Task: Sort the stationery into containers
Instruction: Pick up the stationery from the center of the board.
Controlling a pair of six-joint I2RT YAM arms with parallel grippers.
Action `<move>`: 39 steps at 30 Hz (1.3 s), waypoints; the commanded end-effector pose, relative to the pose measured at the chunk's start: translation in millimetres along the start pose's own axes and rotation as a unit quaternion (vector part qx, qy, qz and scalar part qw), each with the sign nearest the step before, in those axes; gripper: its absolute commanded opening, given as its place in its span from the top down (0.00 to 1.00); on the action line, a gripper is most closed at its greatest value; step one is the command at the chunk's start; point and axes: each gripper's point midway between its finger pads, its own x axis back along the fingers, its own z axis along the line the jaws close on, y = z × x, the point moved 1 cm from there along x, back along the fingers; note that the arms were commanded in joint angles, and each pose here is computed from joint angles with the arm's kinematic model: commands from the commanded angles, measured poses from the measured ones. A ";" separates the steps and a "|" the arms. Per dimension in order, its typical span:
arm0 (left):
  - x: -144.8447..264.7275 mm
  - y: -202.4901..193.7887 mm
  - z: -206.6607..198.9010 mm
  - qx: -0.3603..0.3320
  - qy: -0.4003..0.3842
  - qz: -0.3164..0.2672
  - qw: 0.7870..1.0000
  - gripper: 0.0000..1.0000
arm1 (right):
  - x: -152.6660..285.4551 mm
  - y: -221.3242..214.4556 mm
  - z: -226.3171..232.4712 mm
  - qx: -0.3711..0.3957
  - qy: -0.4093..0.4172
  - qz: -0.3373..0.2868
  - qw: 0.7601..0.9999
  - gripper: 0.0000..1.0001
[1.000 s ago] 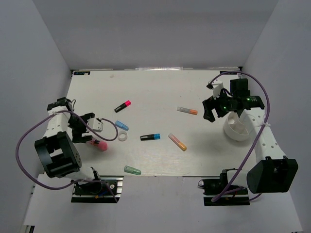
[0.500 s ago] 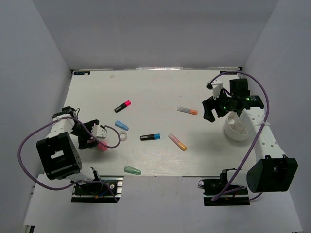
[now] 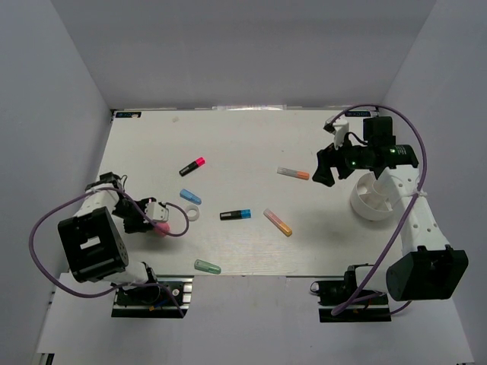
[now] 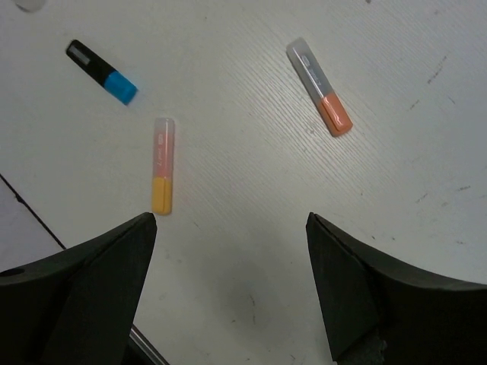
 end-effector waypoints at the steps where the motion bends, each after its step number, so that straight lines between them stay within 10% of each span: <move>1: -14.4 4.9 -20.5 -0.083 -0.030 -0.016 0.996 0.37 | 8.7 29.0 18.8 0.001 0.052 -0.041 0.998 0.15; 10: -20.2 13.9 -40.8 -0.045 -0.032 -0.029 0.998 0.40 | 12.8 52.9 25.6 -0.004 0.081 -0.072 0.994 0.15; 17: 46.5 66.4 46.6 0.064 0.077 -0.144 0.984 0.84 | 25.0 78.7 40.4 -0.008 0.108 -0.108 0.988 0.27; 29: 192.2 223.6 110.0 0.220 0.075 -0.451 0.862 0.83 | 51.6 170.9 86.4 -0.049 0.228 -0.211 0.949 0.64; 39: 190.9 296.7 97.8 0.170 0.088 -0.454 0.870 0.93 | 3.6 217.1 136.6 -0.068 0.292 -0.193 0.934 0.64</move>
